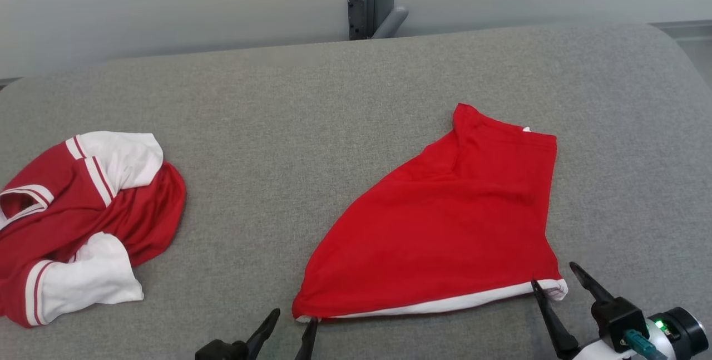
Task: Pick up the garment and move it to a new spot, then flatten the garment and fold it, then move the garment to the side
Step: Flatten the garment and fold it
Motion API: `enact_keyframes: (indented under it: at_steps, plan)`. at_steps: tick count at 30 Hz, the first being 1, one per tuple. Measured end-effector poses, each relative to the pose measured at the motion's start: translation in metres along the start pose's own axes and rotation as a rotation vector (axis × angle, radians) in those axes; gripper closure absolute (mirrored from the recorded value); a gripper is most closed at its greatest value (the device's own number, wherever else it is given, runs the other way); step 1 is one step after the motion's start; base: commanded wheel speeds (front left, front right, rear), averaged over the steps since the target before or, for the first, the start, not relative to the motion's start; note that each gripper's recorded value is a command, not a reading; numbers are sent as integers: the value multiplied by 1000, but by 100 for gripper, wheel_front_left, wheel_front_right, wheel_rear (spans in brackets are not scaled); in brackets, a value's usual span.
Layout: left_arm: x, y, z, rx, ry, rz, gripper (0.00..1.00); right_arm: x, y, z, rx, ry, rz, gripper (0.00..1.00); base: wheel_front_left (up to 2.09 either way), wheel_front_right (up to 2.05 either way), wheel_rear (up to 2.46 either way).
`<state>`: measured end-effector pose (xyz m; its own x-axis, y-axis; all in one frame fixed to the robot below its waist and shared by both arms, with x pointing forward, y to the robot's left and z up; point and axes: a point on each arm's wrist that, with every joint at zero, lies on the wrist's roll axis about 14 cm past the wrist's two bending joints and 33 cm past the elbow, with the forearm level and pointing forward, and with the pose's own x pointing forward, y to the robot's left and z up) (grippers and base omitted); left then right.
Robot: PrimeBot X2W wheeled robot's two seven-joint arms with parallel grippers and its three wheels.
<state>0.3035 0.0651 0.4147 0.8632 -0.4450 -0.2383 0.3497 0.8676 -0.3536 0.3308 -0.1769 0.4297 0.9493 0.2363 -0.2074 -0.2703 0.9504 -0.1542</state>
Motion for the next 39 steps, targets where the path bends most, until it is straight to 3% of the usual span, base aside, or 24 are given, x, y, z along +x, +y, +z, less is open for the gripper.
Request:
enact_keyframes:
  at_steps: [10,39]
  plan:
    - [17,8,-27,-49,130,-21,0,4,1,-26,-5,109,52,0,0,0,0]
    - [39,2,-33,-73,151,-84,0,1,1,-48,3,197,76,0,0,0,0]
